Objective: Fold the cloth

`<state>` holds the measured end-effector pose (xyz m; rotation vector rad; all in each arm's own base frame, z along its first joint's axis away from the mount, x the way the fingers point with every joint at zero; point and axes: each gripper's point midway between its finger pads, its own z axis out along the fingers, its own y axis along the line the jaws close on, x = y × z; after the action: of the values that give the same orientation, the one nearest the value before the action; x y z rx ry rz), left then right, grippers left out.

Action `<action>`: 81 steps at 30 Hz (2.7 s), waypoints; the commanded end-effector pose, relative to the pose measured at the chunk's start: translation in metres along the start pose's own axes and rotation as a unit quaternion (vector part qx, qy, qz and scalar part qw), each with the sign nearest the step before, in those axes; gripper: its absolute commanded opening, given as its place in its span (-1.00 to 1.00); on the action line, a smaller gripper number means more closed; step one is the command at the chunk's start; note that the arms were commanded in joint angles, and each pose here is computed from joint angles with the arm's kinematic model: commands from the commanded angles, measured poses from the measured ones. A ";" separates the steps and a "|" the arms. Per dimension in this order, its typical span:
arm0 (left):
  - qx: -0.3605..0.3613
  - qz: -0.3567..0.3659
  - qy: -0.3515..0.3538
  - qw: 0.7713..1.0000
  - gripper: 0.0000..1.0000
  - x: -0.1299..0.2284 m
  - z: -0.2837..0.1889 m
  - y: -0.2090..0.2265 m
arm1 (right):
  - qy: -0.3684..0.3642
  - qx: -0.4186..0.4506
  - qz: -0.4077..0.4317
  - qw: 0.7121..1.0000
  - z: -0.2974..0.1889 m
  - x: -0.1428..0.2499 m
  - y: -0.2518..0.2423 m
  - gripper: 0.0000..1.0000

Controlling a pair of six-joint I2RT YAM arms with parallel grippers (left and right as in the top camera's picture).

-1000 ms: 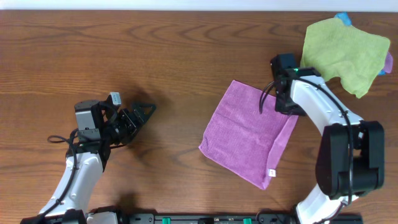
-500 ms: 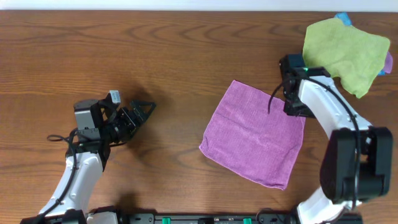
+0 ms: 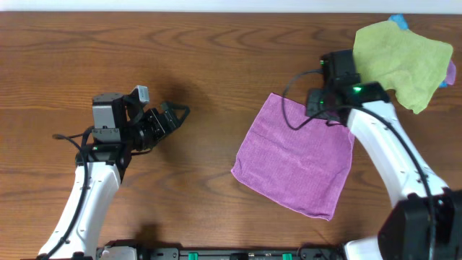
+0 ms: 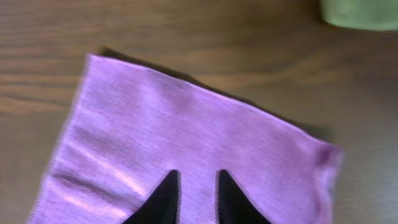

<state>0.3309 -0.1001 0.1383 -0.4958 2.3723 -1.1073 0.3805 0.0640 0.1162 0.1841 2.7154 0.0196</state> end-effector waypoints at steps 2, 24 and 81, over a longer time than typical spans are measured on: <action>-0.012 0.006 0.004 1.000 0.93 0.001 -0.001 0.001 | 0.011 -0.038 -0.024 0.999 0.018 0.004 0.034 -0.92; -0.015 0.011 0.009 1.000 0.94 0.002 -0.004 0.006 | 0.023 -0.060 -0.021 0.998 0.100 0.014 0.078 -0.97; -0.032 -0.035 -0.065 0.997 0.95 -0.043 -0.041 0.044 | -0.037 -0.168 -0.098 0.980 0.163 -0.025 0.266 -0.98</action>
<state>0.3340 -0.0290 0.1307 -0.6881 2.3115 -1.0050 0.5095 0.3166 0.0037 -0.1768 2.5464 0.3971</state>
